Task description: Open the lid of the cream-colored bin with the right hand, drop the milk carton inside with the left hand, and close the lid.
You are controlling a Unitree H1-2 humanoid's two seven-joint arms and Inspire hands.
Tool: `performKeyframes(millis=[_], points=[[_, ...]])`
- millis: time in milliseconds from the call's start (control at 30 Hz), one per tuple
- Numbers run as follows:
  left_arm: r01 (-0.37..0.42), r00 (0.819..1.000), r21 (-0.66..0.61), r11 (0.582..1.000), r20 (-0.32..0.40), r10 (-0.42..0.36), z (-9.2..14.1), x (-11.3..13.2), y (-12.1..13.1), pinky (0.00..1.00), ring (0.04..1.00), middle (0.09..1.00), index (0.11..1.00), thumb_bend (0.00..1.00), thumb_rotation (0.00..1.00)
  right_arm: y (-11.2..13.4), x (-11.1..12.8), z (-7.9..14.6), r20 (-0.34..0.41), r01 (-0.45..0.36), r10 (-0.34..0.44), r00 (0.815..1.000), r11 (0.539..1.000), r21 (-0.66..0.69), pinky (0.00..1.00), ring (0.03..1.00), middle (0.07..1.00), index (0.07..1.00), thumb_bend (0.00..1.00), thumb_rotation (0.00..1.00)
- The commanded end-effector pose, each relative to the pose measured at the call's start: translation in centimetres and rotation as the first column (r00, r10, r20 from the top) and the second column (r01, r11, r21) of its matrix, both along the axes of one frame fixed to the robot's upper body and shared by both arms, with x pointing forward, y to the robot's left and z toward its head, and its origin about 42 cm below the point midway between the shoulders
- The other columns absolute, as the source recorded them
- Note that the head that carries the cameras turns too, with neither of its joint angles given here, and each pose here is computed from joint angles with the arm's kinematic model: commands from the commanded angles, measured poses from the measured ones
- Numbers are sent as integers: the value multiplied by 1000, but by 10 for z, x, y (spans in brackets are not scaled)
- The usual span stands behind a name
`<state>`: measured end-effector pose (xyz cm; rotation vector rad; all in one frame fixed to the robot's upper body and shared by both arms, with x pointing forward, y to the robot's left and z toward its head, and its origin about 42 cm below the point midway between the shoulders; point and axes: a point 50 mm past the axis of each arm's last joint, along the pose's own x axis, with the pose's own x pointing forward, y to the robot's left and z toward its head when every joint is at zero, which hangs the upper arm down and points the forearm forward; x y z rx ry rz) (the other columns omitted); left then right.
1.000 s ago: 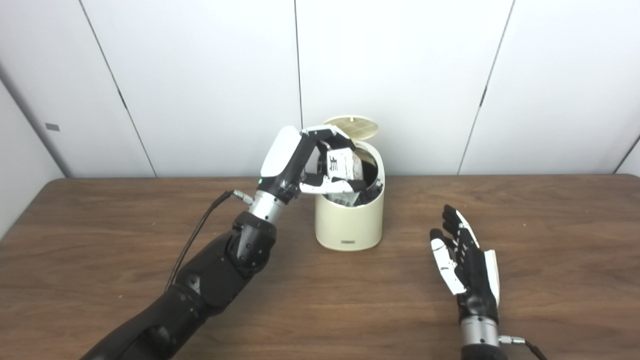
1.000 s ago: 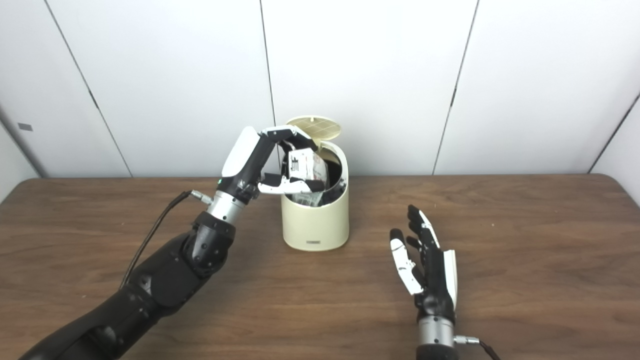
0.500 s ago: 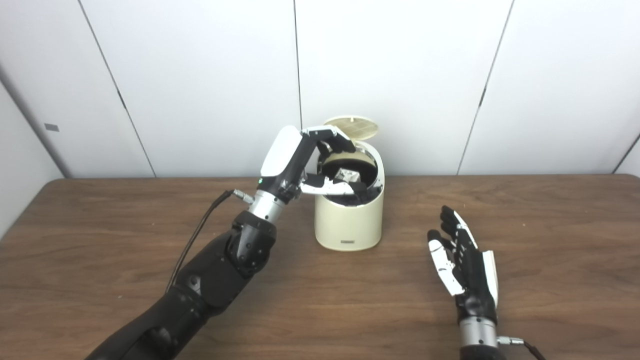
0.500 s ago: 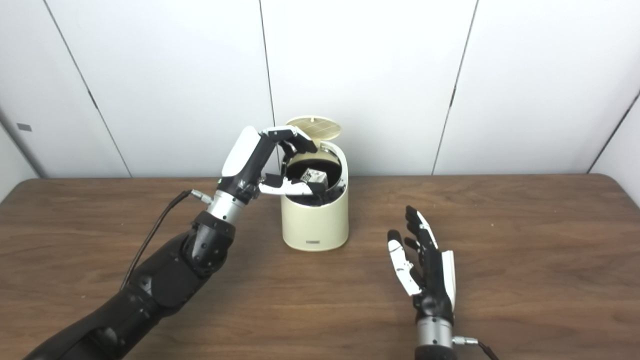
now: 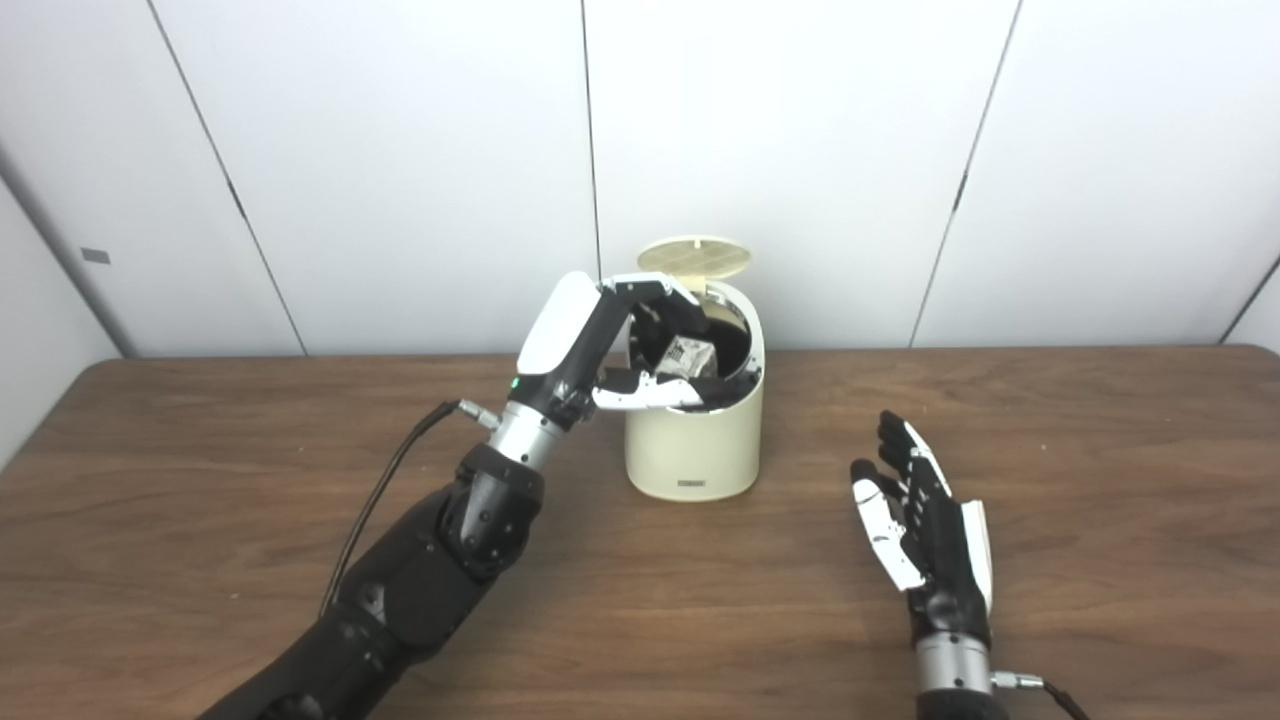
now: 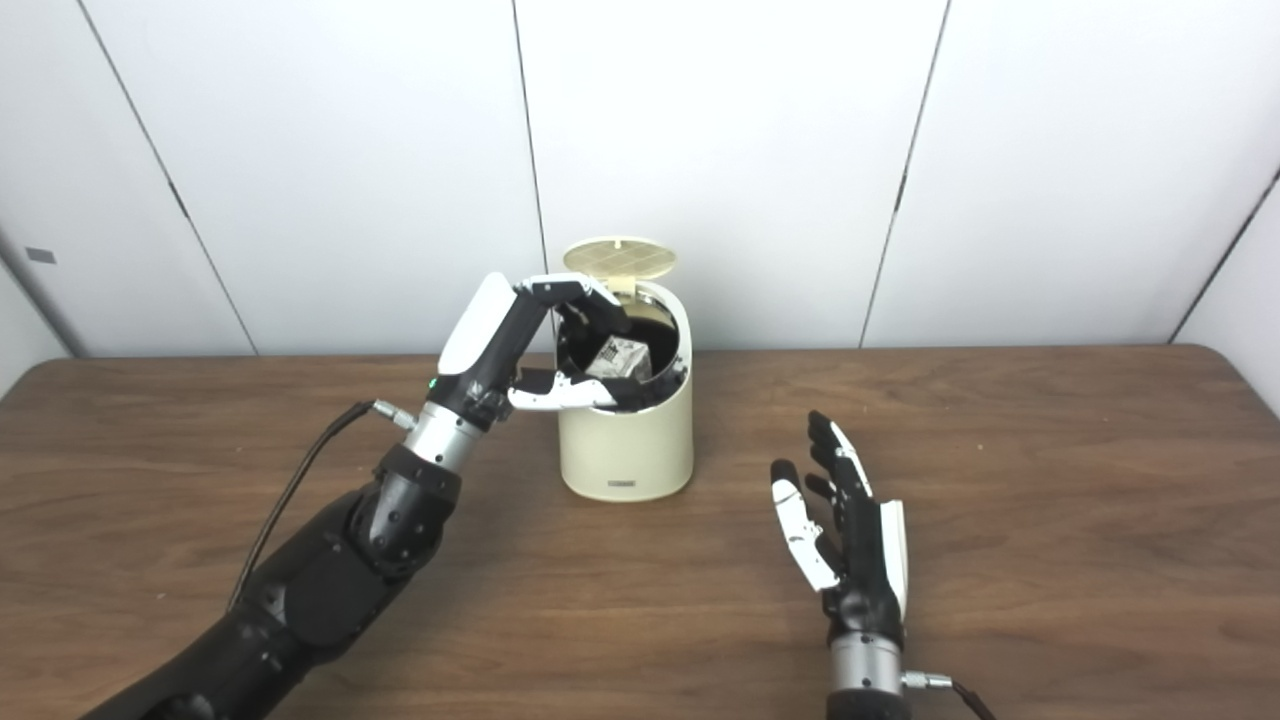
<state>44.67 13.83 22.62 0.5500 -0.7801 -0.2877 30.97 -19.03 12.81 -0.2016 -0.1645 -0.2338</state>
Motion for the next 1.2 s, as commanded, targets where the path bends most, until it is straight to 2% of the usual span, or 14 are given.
performKeyframes(millis=[0,100,267,433,467,533,633,667,700,800,933,967,1067,1167], points=[[12,995,-82,997,100,-4,34,-1,5,457,535,553,547,494,972,1,-4,-7,-9,-5,5,1000,1000,-4,810,887,886,868,150,636],[27,993,-180,983,117,-6,41,-18,14,447,536,557,564,465,994,1,-3,-7,-8,-3,3,1000,1000,-4,805,882,880,865,147,638],[50,994,-314,948,111,-16,46,-45,37,471,561,579,585,416,866,-2,-2,-7,-11,-4,4,1000,1000,-12,813,884,881,862,168,668],[26,997,-403,915,79,7,33,-70,60,491,581,601,601,396,902,-2,0,-3,18,-2,3,1000,998,-62,796,873,874,861,171,673],[15,999,-424,905,51,7,26,-76,65,493,583,604,604,395,910,-2,1,-1,34,-2,5,999,996,-86,794,872,874,860,173,679],[-3,1000,-448,894,5,6,13,-87,73,514,615,643,649,407,881,-2,3,3,57,-3,11,998,991,-137,802,883,884,869,212,818],[-24,998,-498,867,-61,-8,-3,-98,80,542,643,676,684,420,839,-2,5,15,99,0,20,995,980,-201,810,888,890,879,236,907],[-41,996,-510,859,-94,-9,-10,-104,83,559,660,695,703,439,833,-2,6,24,129,-1,31,991,974,-227,810,889,894,881,255,924],[-56,992,-522,851,-127,-13,-17,-109,86,616,709,746,759,505,845,-3,7,34,166,2,44,985,964,-267,825,897,912,895,311,951],[-75,982,-532,843,-186,-30,-30,-118,87,672,753,789,808,538,850,-5,10,56,245,18,72,967,937,-349,856,912,919,899,334,956],[-97,964,-519,849,-260,-48,-50,-130,84,727,797,832,844,525,861,-8,20,88,379,50,130,916,901,-431,844,907,901,873,349,869],[-105,959,-515,851,-280,-52,-54,-132,83,737,804,836,848,523,868,-9,22,97,401,61,143,905,888,-455,841,908,899,868,375,883],[-123,942,-504,855,-331,-60,-62,-136,80,781,827,855,871,528,893,-10,29,129,430,81,190,883,839,-537,838,912,903,886,467,979],[-133,929,-496,858,-364,-66,-65,-140,78,807,844,868,885,515,906,-9,34,162,417,77,243,876,782,-618,868,952,925,906,529,998]])
